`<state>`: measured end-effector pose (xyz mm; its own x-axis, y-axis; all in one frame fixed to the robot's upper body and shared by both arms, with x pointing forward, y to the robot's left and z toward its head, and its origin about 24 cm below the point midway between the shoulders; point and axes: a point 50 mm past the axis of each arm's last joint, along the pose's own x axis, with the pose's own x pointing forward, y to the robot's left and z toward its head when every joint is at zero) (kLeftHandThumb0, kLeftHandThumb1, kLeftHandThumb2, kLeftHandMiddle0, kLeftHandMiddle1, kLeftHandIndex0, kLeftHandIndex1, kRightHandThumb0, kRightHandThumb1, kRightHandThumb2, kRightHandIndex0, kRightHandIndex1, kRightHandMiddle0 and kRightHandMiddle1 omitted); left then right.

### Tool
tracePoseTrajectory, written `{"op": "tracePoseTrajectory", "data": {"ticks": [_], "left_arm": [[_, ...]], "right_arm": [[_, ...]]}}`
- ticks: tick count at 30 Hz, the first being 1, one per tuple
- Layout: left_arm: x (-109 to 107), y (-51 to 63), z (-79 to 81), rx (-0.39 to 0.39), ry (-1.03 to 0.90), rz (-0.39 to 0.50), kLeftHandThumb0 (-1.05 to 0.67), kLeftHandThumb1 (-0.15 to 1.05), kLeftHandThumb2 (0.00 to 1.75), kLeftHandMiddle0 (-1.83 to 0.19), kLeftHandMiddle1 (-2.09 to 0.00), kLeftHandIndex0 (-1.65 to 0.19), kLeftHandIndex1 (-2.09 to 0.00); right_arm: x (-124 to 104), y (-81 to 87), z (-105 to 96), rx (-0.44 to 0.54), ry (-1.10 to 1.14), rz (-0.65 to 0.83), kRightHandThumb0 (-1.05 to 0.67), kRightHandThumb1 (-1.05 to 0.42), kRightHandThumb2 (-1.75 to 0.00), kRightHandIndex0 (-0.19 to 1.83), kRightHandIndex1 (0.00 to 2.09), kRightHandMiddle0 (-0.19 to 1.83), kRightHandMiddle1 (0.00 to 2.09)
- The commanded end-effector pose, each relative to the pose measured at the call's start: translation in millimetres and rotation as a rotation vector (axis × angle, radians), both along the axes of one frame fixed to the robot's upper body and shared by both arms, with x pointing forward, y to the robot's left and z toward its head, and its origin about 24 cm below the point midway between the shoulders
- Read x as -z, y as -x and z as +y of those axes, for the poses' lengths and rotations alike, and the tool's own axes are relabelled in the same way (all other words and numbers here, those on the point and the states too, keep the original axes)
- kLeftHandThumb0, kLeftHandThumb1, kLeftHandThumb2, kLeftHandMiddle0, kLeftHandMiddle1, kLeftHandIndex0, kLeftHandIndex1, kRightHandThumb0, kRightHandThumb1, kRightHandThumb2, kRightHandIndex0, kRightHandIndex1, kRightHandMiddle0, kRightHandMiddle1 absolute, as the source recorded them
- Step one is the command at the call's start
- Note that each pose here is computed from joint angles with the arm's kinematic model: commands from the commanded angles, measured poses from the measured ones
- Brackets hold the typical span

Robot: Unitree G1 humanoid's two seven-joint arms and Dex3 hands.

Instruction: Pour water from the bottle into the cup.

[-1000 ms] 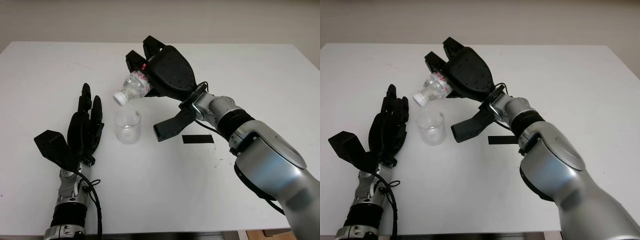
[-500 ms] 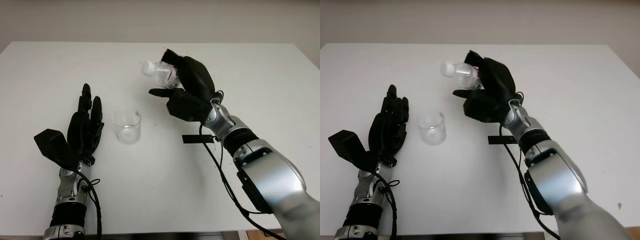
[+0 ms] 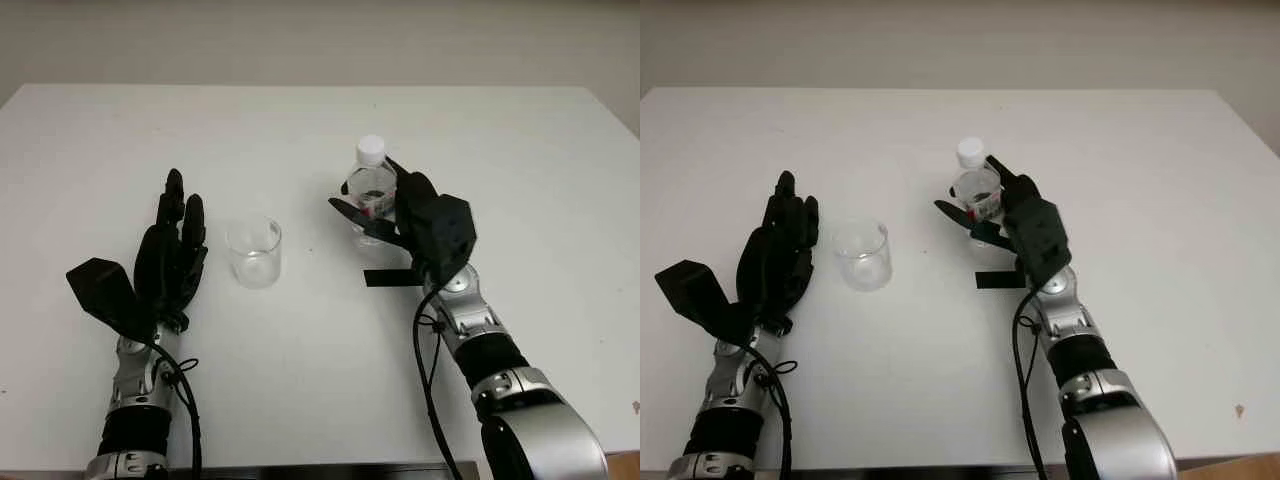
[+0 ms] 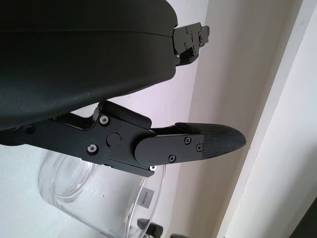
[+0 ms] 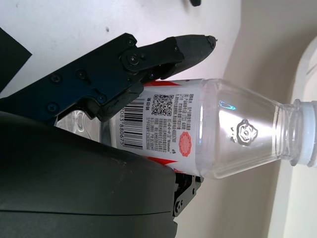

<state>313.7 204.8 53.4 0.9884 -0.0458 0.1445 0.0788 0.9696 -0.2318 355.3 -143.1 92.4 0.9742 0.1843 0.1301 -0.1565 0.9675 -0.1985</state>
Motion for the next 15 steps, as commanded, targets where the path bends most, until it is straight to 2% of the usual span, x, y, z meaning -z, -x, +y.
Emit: {"op": "tracePoseTrajectory", "data": {"ticks": [1, 7, 15], "left_arm": [[9, 3.0, 1.0, -0.001, 0.012, 0.033, -0.71, 1.05, 0.46, 0.16, -0.05, 0.18, -0.04], [9, 2.6, 0.7, -0.009, 0.012, 0.037, -0.72, 1.05, 0.44, 0.15, -0.06, 0.17, -0.05], [9, 4.5, 1.2, -0.004, 0.005, 0.036, -0.71, 1.05, 0.46, 0.16, -0.05, 0.17, -0.05]], "right_arm": [[-12, 3.9, 0, -0.001, -0.021, -0.033, -0.4, -1.05, -0.42, 1.34, 2.09, 1.01, 2.09], [-19, 16.5, -5, 0.0, -0.039, -0.053, -0.39, -1.05, -0.43, 1.31, 2.09, 0.96, 2.09], [-15, 18.8, -9, 0.04, -0.077, 0.009, -0.39, -1.05, -0.41, 1.29, 2.09, 0.92, 2.09]]}}
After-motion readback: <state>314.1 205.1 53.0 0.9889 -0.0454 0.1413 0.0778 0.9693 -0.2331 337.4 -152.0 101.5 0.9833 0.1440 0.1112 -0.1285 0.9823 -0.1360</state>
